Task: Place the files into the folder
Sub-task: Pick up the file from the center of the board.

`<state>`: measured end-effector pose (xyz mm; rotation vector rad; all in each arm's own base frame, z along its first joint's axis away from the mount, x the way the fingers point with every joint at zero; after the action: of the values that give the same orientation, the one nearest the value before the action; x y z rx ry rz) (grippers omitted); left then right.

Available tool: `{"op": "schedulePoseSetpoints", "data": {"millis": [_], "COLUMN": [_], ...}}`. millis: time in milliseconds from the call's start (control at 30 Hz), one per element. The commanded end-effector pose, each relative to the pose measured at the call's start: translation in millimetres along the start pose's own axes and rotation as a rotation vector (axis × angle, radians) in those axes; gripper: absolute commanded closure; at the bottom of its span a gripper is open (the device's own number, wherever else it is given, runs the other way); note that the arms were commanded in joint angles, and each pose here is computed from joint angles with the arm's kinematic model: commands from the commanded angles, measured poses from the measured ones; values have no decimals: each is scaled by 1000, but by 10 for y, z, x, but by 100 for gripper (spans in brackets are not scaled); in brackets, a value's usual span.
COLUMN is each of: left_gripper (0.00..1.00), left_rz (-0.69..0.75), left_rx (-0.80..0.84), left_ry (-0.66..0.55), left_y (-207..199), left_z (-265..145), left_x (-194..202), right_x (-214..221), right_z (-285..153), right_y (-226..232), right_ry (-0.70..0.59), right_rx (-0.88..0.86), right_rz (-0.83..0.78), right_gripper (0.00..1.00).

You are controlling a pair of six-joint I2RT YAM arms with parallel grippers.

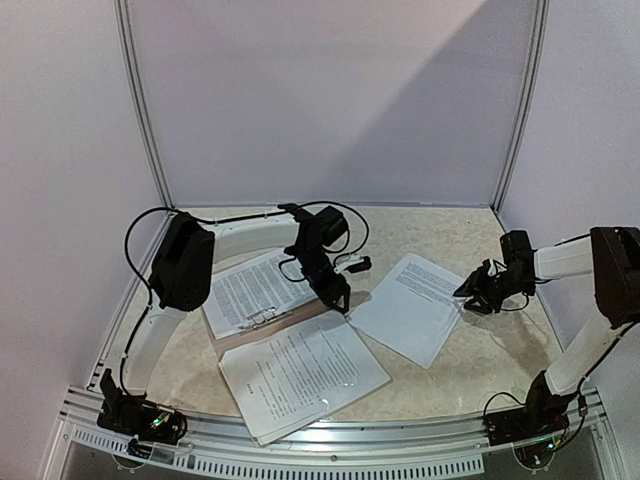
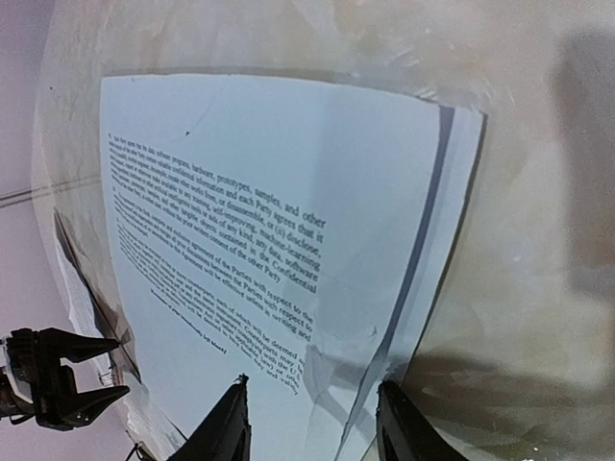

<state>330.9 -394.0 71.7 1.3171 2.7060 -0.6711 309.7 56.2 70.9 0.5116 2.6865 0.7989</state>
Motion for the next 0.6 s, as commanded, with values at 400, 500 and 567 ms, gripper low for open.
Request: {"op": "schedulePoseSetpoints", "data": {"millis": [400, 500, 567], "left_gripper": [45, 45, 45], "left_rz": [-28, -30, -29], "left_rx": [35, 39, 43], "left_ry": [66, 67, 68], "left_y": [82, 80, 74], "left_z": [498, 510, 510], "left_x": [63, 65, 67], "right_x": [-45, -44, -43], "right_z": [50, 93, 117], "right_y": [130, 90, 86], "right_ry": [-14, 3, 6], "right_rx": [-155, -133, -139], "right_rz": [-32, -28, -26], "right_gripper": [56, 56, 56]}}
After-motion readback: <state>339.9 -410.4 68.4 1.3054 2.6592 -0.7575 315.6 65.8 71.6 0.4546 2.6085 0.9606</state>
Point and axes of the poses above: each gripper's point midway between its finger pads, its own z axis out along the fingers, its own y axis along the line the jaws close on, x = y × z, the point moved 6 cm from there along -z, back along the fingers, and after that the axes turned 10 degrees about -z, right-handed, at the moved point
